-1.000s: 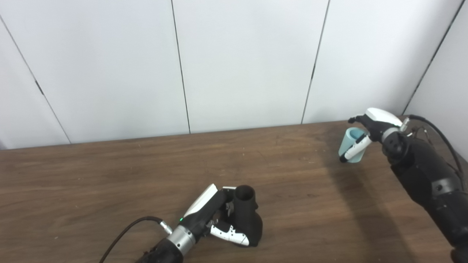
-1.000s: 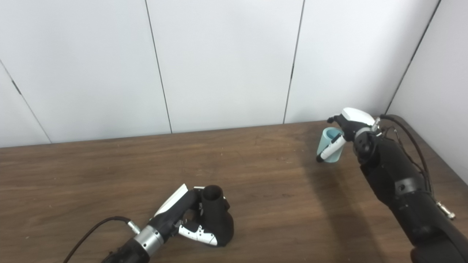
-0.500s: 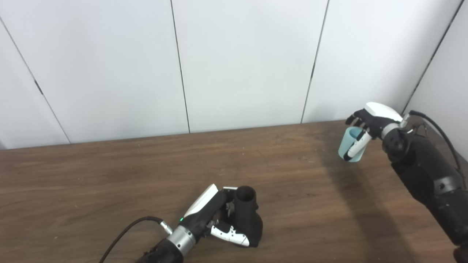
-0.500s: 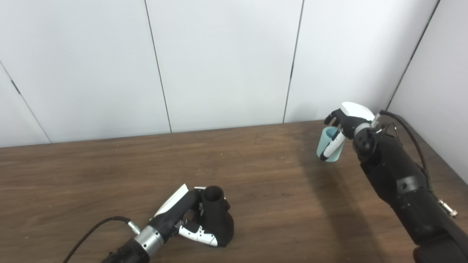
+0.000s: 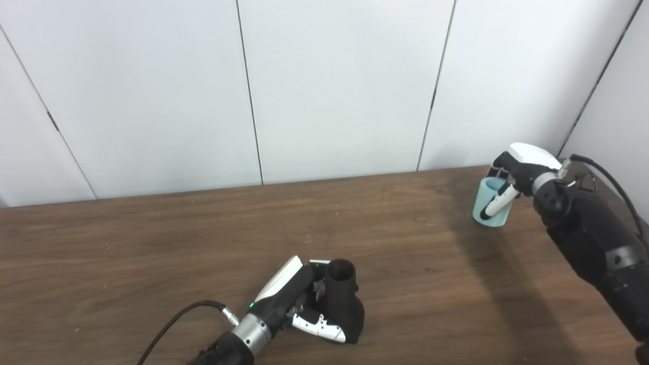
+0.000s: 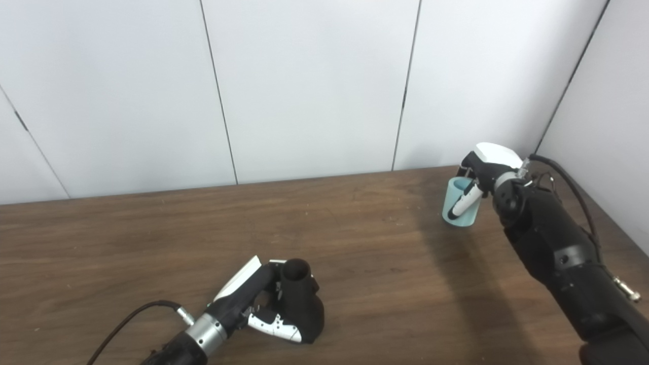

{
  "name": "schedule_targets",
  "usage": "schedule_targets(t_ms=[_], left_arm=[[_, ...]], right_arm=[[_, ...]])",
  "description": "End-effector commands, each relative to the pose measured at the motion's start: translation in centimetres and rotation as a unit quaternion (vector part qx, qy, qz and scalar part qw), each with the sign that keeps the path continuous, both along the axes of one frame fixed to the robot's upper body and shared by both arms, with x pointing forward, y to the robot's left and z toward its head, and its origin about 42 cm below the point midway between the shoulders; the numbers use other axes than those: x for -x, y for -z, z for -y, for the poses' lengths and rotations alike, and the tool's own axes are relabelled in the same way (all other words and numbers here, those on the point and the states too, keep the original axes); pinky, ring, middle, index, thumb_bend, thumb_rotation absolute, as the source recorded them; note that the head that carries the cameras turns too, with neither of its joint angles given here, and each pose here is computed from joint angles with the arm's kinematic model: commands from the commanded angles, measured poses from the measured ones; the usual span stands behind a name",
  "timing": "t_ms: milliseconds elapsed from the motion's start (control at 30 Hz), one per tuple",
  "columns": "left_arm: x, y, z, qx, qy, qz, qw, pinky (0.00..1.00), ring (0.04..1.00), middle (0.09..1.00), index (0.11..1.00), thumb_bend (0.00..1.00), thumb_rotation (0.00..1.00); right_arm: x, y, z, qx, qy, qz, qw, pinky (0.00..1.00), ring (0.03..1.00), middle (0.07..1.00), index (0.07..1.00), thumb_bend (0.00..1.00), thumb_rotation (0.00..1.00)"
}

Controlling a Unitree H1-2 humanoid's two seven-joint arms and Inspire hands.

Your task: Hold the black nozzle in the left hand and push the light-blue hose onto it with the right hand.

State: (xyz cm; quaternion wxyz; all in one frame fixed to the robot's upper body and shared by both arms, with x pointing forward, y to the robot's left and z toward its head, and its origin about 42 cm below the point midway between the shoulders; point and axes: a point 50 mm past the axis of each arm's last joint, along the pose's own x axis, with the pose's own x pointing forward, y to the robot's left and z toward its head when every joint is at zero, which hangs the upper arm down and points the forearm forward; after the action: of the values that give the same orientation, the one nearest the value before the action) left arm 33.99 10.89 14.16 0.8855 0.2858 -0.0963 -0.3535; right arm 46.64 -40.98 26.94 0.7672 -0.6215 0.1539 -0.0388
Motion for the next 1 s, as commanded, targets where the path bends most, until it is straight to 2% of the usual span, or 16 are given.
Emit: schedule_targets(t_ms=[0,167,267,333,400,467,600,667,800,967], left_arm=[[2.6,5.2,-1.4,-0.088,0.015,-0.103,0.991,0.12,0.191,0.257,0.47,0.51,0.09],[2.7,5.2,-1.4,-0.088,0.016,-0.103,0.991,0.12,0.191,0.257,0.469,0.51,0.09],[2.7,5.1,-1.4,-0.089,0.015,-0.102,0.991,0.12,0.189,0.257,0.469,0.51,0.09],[2.7,5.1,-1.4,-0.091,0.015,-0.101,0.991,0.12,0.188,0.256,0.469,0.51,0.09],[2.7,5.0,-1.4,-0.092,0.016,-0.1,0.991,0.12,0.188,0.256,0.469,0.51,0.09],[2.8,4.9,-1.3,-0.094,0.017,-0.099,0.991,0.12,0.188,0.257,0.47,0.51,0.09],[2.8,4.7,-1.0,-0.095,0.018,-0.098,0.99,0.12,0.188,0.257,0.469,0.51,0.09],[2.8,4.6,-0.8,-0.094,0.018,-0.099,0.99,0.12,0.188,0.257,0.469,0.51,0.09],[2.7,4.5,-0.7,-0.094,0.018,-0.101,0.99,0.12,0.188,0.257,0.469,0.51,0.09],[2.6,4.5,-0.7,-0.104,0.02,-0.098,0.99,0.12,0.19,0.261,0.47,0.51,0.09]], right_arm=[[-0.2,-3.6,0.9,0.021,0.004,0.031,0.999,0.16,0.251,0.471,0.485,0.53,0.0],[0.3,-4.6,-0.1,0.023,-0.003,0.042,0.999,0.17,0.255,0.471,0.484,0.53,0.0],[1.1,-6.4,-1.8,0.012,-0.031,0.066,0.997,0.18,0.271,0.472,0.484,0.53,0.0],[2.2,-7.9,-3.7,0.006,-0.074,0.094,0.993,0.2,0.29,0.473,0.484,0.53,0.0],[3.4,-9.2,-5.6,0.003,-0.122,0.125,0.985,0.24,0.319,0.423,0.51,0.52,0.0],[5.0,-10.8,-8.1,-0.002,-0.178,0.16,0.971,0.24,0.322,0.409,0.517,0.52,0.0],[7.2,-12.9,-11.1,-0.013,-0.245,0.196,0.949,0.24,0.317,0.408,0.521,0.52,0.0],[9.0,-14.2,-13.7,-0.023,-0.293,0.219,0.93,0.24,0.318,0.41,0.522,0.52,0.0],[10.9,-15.0,-15.9,-0.038,-0.34,0.235,0.91,0.23,0.308,0.413,0.525,0.52,0.0],[12.8,-15.0,-18.3,-0.057,-0.396,0.242,0.884,0.22,0.292,0.471,0.486,0.53,0.0]])
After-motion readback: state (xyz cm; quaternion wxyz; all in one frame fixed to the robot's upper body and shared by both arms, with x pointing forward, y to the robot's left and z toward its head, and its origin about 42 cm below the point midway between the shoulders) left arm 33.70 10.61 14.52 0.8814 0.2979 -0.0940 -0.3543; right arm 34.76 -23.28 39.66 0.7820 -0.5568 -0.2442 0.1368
